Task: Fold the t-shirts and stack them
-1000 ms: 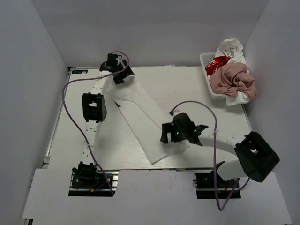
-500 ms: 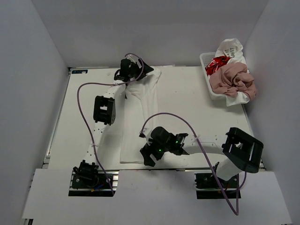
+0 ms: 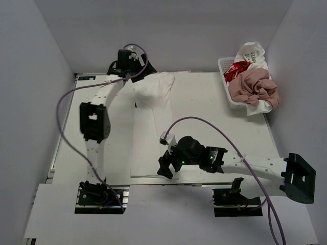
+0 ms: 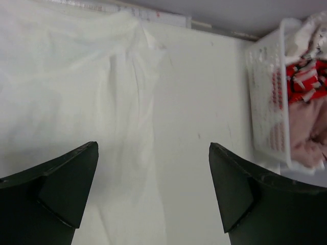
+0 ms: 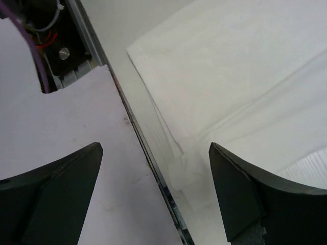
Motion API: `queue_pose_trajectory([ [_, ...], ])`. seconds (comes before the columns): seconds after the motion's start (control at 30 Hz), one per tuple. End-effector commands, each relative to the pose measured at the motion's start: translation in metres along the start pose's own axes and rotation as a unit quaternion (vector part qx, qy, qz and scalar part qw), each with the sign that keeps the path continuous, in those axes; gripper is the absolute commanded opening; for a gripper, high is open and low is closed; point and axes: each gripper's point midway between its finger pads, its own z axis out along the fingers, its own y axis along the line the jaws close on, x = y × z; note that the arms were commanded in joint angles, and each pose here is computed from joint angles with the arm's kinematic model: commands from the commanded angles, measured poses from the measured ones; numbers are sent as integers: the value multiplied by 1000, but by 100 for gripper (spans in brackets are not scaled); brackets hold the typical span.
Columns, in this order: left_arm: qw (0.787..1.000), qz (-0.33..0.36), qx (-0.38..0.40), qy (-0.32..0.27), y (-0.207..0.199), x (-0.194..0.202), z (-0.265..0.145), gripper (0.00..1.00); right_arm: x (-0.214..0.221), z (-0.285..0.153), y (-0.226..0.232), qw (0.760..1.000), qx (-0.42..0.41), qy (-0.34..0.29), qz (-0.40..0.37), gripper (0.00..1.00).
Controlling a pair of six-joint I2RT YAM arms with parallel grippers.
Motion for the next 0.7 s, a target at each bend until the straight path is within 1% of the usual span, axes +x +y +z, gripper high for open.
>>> queue_pose_trajectory([
  [0.0,997,56,-41,-16,-38,-10,-131,99,42,-9,-23,996,63,47,46,90],
  [0.03,996,38,-73,38,0,48,-137,99,54,-14,-26,993,75,67,57,90],
  [0.07,998,35,-44,-11,-25,38,-180,99,62,-16,-33,991,96,75,63,90],
  [0.1,998,25,-51,-16,-18,54,-195,99,70,-17,-37,988,107,87,72,90],
  [0.13,996,-3,-91,20,20,106,-201,99,84,-22,-42,983,123,112,80,90],
  [0.17,997,-22,-73,-10,6,110,-229,99,87,-23,-42,981,125,120,83,90],
  [0.2,996,-32,-79,-3,15,129,-238,99,100,-26,-44,978,129,140,86,90],
  [0.23,992,-58,-101,45,37,178,-245,99,104,-27,-45,976,134,146,85,90],
  [0.27,991,-65,-104,48,43,190,-251,99,107,-28,-45,976,132,150,85,90],
  [0.33,983,-85,-134,92,65,238,-272,99,117,-29,-51,972,143,166,81,90],
  [0.4,976,-112,-134,129,68,270,-279,99,120,-26,-50,972,140,169,82,90],
  [0.43,970,-133,-127,162,72,294,-283,99,123,-24,-48,972,132,175,82,90],
  [0.47,967,-134,-121,180,69,308,-286,99,123,-20,-47,973,128,174,83,90],
  [0.5,958,-151,-138,200,78,327,-292,99,122,-18,-46,974,125,172,82,90],
  [0.57,952,-151,-148,223,83,345,-297,96,126,-13,-46,973,123,177,86,89],
  [0.6,944,-156,-166,240,91,360,-302,95,125,-11,-47,973,126,173,87,87],
  [0.63,939,-158,-165,257,92,370,-305,92,124,-9,-48,973,127,171,89,87],
  [0.67,938,-155,-162,263,89,373,-305,90,124,-9,-48,973,128,171,90,85],
])
